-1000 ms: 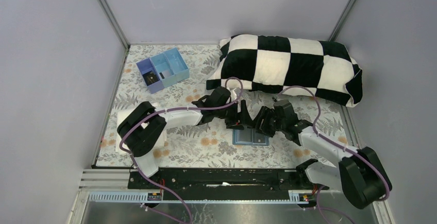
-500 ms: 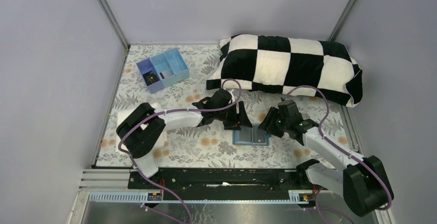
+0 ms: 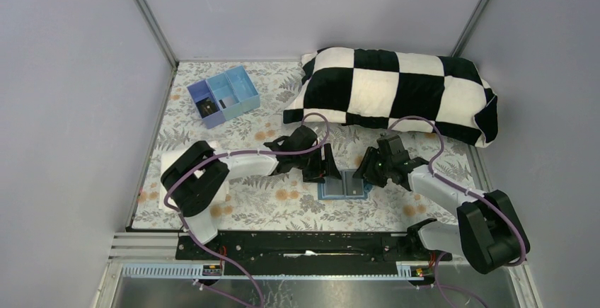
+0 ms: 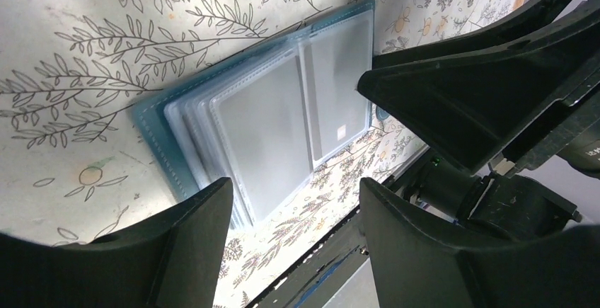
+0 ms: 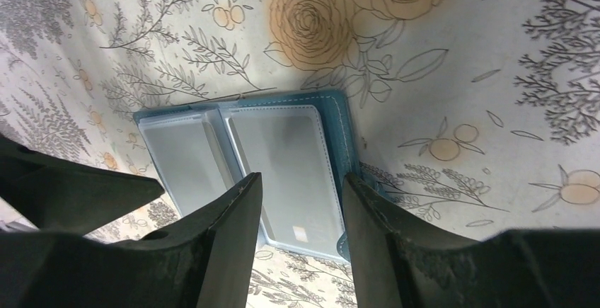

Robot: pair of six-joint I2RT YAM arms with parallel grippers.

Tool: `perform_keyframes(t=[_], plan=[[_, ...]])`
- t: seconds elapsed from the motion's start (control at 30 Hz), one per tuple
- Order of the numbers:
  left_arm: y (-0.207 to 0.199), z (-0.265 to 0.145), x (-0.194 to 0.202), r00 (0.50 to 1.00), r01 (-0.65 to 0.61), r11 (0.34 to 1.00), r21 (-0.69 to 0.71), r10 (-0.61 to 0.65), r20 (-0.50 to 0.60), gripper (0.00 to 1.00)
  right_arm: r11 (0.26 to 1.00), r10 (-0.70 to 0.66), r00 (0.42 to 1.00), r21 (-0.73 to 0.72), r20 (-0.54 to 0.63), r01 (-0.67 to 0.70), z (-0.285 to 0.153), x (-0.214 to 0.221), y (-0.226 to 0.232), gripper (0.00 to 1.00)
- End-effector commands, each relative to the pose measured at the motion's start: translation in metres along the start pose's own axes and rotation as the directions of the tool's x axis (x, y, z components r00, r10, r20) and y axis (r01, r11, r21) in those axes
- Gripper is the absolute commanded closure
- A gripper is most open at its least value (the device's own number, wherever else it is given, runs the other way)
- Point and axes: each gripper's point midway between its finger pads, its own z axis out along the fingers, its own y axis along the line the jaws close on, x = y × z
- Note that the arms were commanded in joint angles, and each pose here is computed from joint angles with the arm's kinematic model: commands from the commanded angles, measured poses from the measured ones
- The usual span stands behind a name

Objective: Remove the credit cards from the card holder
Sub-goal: Remove the credit card from the card holder.

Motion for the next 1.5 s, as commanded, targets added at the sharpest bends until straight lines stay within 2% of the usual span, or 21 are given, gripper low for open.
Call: perform_keyframes(t=[0.0, 0.33, 0.47, 0.6, 0.83, 1.1, 1.3, 1.47], plan=[[-0.014, 0.005, -0.002, 0.999, -0.041, 0.997, 0.067, 0.042, -0.010, 0.30, 0.999, 0.009, 0.999, -0.042, -0.047, -0.011, 0.008, 0.010, 0.003, 0.47], [-0.025, 0.011, -0.002, 0.998, -0.055, 0.992, 0.109, 0.059, -0.031, 0.30, 0.997, 0.026, 0.998, -0.073, -0.064, -0.030, 0.012, 0.014, 0.007, 0.47], [-0.048, 0.002, -0.007, 0.996, -0.083, 0.978, 0.191, 0.086, -0.008, 0.29, 0.996, 0.035, 0.997, -0.078, -0.064, -0.040, 0.011, 0.015, 0.007, 0.47], [-0.065, 0.002, -0.005, 0.997, -0.062, 0.956, 0.287, 0.073, -0.030, 0.29, 0.997, 0.036, 0.998, -0.069, -0.055, -0.040, 0.009, 0.015, 0.005, 0.47], [-0.072, 0.008, -0.002, 0.997, -0.038, 0.941, 0.336, 0.059, -0.052, 0.30, 1.000, -0.021, 0.999, 0.022, 0.025, 0.021, -0.005, -0.004, -0.006, 0.44], [-0.066, -0.009, -0.017, 0.997, -0.068, 0.966, 0.248, 0.056, 0.053, 0.30, 0.984, -0.108, 0.974, 0.163, 0.200, 0.075, -0.045, -0.043, -0.020, 0.43], [-0.069, -0.008, -0.013, 0.998, -0.057, 0.965, 0.257, 0.051, 0.029, 0.30, 0.989, -0.125, 0.964, 0.102, 0.234, 0.103, -0.059, -0.054, -0.001, 0.46], [-0.084, -0.007, -0.007, 0.999, -0.024, 0.938, 0.345, 0.033, -0.020, 0.31, 0.994, -0.079, 0.988, -0.071, 0.129, 0.089, -0.047, -0.030, 0.024, 0.58]])
